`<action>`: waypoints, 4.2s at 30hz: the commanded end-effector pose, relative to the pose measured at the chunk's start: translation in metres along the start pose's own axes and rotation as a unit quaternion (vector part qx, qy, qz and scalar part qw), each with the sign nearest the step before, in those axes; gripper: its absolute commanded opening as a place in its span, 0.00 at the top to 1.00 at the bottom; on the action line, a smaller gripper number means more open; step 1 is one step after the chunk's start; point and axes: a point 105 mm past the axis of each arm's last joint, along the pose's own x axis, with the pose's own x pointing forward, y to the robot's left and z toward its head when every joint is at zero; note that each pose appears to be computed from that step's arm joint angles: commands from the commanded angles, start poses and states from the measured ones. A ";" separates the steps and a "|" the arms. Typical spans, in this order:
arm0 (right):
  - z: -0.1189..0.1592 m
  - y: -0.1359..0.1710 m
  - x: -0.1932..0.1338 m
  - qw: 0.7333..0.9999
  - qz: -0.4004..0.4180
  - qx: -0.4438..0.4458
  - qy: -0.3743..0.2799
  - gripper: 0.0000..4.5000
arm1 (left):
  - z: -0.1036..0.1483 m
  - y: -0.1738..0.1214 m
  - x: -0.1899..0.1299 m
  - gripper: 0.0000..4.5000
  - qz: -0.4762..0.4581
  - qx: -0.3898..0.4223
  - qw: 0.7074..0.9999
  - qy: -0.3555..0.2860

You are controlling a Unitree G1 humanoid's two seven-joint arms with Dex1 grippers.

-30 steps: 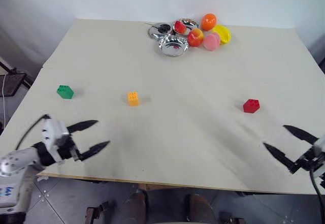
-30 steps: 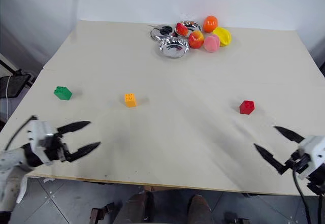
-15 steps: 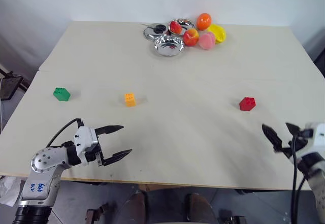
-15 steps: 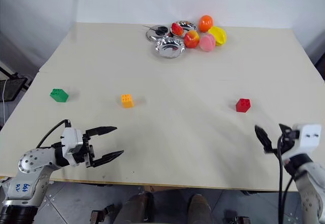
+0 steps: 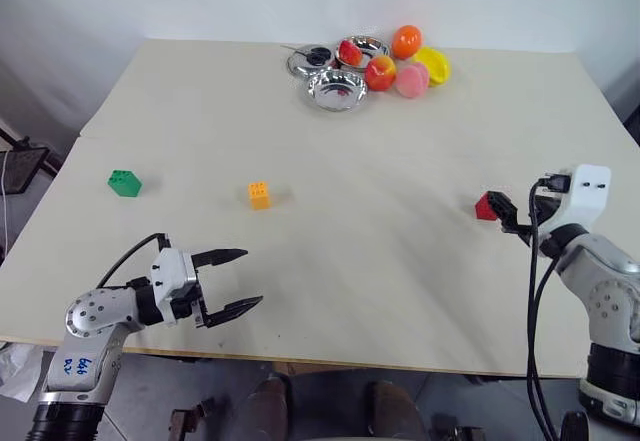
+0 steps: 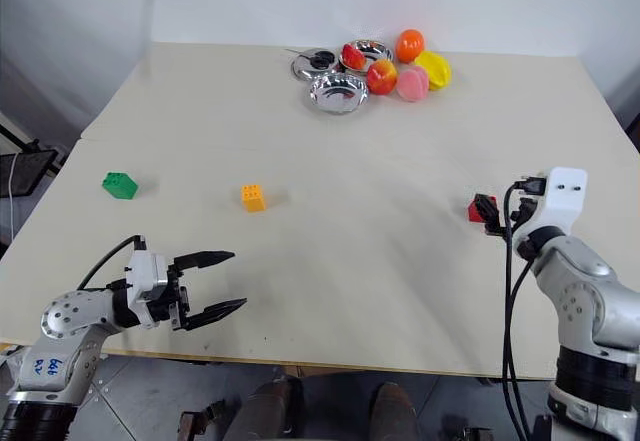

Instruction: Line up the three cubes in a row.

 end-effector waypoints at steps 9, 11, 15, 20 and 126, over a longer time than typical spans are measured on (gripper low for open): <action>-0.013 0.011 0.015 0.999 0.005 -0.033 0.034 0.19 | 0.005 0.002 -0.001 0.00 0.017 0.019 1.000 -0.008; -0.011 0.010 0.015 0.999 0.006 -0.034 0.030 0.33 | 0.005 0.002 -0.002 0.00 0.018 0.019 1.000 -0.008; -0.009 0.011 0.013 0.998 0.034 -0.037 0.033 0.63 | 0.004 0.001 -0.001 0.00 0.020 0.020 1.000 -0.007; -0.002 0.035 0.006 0.976 0.173 -0.125 0.035 0.67 | 0.003 0.000 0.000 0.00 0.015 0.019 1.000 -0.005; -0.015 0.080 -0.091 0.789 0.542 -0.216 -0.194 0.00 | -0.023 0.216 -0.119 0.20 0.552 -0.153 0.819 0.034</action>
